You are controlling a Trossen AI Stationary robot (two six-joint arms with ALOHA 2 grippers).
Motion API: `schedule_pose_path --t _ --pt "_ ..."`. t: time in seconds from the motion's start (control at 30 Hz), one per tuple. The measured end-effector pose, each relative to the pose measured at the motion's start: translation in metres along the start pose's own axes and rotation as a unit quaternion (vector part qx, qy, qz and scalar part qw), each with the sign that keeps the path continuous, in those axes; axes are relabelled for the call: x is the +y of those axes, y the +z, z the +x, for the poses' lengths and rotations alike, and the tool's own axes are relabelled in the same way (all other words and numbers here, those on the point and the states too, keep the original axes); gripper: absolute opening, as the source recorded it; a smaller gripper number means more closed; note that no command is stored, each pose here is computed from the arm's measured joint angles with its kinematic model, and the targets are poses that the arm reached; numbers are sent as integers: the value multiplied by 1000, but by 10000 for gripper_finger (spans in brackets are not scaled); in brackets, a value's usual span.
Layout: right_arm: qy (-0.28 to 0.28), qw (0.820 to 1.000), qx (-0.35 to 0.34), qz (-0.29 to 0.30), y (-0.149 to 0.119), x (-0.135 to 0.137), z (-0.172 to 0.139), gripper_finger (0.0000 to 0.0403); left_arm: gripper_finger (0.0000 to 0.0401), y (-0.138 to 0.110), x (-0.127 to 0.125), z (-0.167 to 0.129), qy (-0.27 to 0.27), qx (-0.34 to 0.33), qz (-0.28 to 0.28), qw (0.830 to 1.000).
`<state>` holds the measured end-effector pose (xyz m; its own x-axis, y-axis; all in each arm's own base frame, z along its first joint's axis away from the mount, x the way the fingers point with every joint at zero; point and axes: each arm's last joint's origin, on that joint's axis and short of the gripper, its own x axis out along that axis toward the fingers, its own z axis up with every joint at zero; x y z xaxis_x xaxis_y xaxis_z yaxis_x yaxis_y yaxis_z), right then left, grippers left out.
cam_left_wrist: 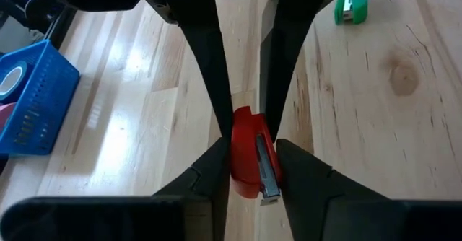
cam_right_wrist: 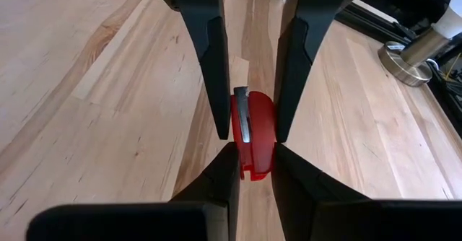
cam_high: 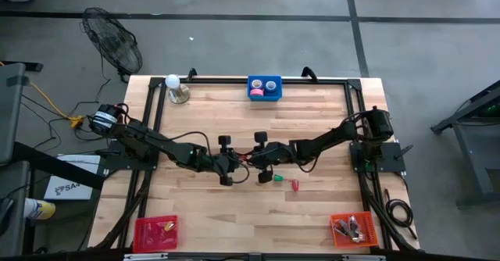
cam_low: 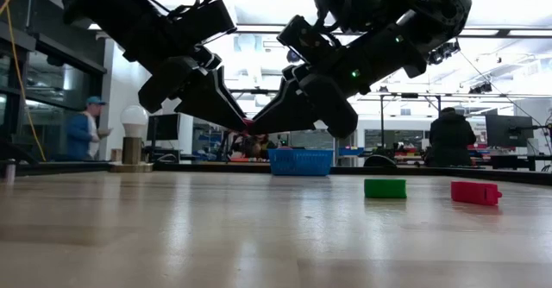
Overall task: Pick and place Stapler, Stapler remover, tape
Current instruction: Put the top red stapler into the red bin
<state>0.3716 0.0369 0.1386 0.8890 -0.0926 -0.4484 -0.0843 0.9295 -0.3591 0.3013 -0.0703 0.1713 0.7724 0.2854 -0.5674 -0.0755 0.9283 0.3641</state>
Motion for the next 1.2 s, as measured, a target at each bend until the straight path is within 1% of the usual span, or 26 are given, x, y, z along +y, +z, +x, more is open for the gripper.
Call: schedule_pose_path --t 0.13,0.3,0.47,0.73,0.83,1.0,1.2 --pt "0 1000 0 0 0 0 0 57 97 0 0 0 -1 0 1 1000" --pt "2 1000 -4 1 0 0 0 57 93 0 0 0 1 0 1 1000" --pt "7 1000 -10 13 1 0 0 57 94 0 0 0 1 0 1 1000" --pt "11 1000 -14 26 1 0 0 57 137 0 0 0 -1 0 4 1000" --pt "11 1000 -13 26 1 0 0 57 147 0 0 0 -1 0 6 1000" --pt "11 1000 -14 26 1 0 0 57 150 0 0 0 3 1 9 1000" --pt "8 999 -24 28 5 -1 0 57 150 -3 1 0 27 15 16 999"
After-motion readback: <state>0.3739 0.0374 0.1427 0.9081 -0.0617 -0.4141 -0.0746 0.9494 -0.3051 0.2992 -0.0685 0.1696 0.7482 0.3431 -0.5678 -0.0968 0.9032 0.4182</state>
